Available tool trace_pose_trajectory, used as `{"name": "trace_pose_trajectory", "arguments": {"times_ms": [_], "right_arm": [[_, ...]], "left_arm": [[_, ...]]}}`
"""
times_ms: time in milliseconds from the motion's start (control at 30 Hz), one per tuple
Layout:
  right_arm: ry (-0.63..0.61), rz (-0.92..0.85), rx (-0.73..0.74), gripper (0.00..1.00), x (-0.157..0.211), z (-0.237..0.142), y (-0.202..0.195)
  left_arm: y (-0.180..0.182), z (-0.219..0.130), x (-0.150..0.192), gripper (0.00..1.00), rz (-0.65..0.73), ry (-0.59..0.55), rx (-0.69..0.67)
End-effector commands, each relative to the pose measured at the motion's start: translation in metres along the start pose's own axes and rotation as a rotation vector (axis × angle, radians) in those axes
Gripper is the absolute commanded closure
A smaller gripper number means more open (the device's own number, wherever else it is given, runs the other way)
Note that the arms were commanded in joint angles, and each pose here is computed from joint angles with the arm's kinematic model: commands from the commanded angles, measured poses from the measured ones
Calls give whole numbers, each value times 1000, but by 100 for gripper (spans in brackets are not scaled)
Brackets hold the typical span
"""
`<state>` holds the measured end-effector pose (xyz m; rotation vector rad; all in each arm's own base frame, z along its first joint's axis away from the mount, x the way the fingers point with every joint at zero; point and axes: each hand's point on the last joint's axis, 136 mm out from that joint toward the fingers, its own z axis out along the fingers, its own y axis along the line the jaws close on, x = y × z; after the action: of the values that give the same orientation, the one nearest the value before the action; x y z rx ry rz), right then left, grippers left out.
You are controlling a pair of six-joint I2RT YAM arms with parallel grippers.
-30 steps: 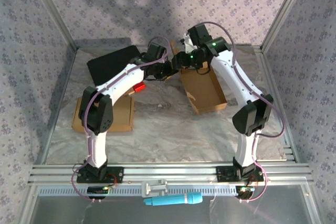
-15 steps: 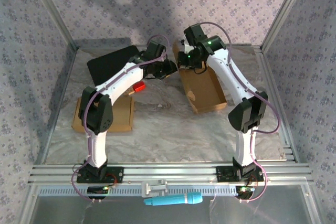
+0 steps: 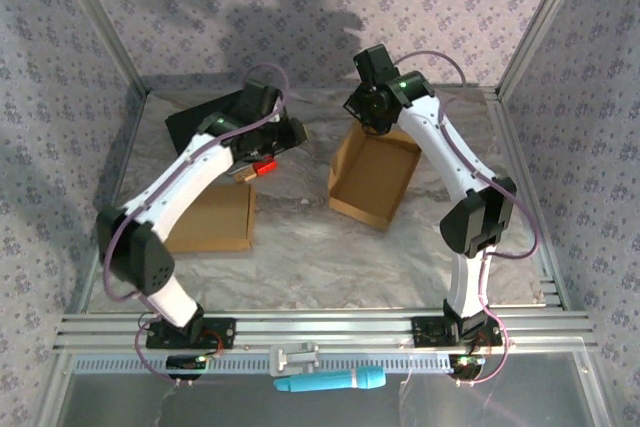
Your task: Fold the paper box
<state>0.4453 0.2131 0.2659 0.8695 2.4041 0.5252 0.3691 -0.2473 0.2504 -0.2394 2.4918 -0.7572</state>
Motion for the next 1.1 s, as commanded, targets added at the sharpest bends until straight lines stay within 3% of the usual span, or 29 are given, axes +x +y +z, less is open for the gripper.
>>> {"name": "trace_pose_trajectory", "arguments": {"times_ms": [0, 200, 467, 667, 833, 1067], "right_arm": [[-196, 386, 55, 100, -19, -24, -7], [-226, 517, 130, 100, -20, -19, 0], [-206, 533, 171, 100, -10, -1, -4], [-203, 518, 176, 100, -11, 8, -7], [-190, 509, 175, 100, -11, 10, -7], [-180, 504, 161, 100, -15, 4, -6]], "left_arm": [[32, -11, 23, 64, 29, 60, -66], [50, -26, 39, 60, 111, 114, -40], [36, -23, 11, 57, 425, -3, 35], [35, -15, 31, 55, 637, 21, 71], [32, -13, 33, 53, 749, -27, 54], [33, 6, 8, 46, 870, -130, -122]]}}
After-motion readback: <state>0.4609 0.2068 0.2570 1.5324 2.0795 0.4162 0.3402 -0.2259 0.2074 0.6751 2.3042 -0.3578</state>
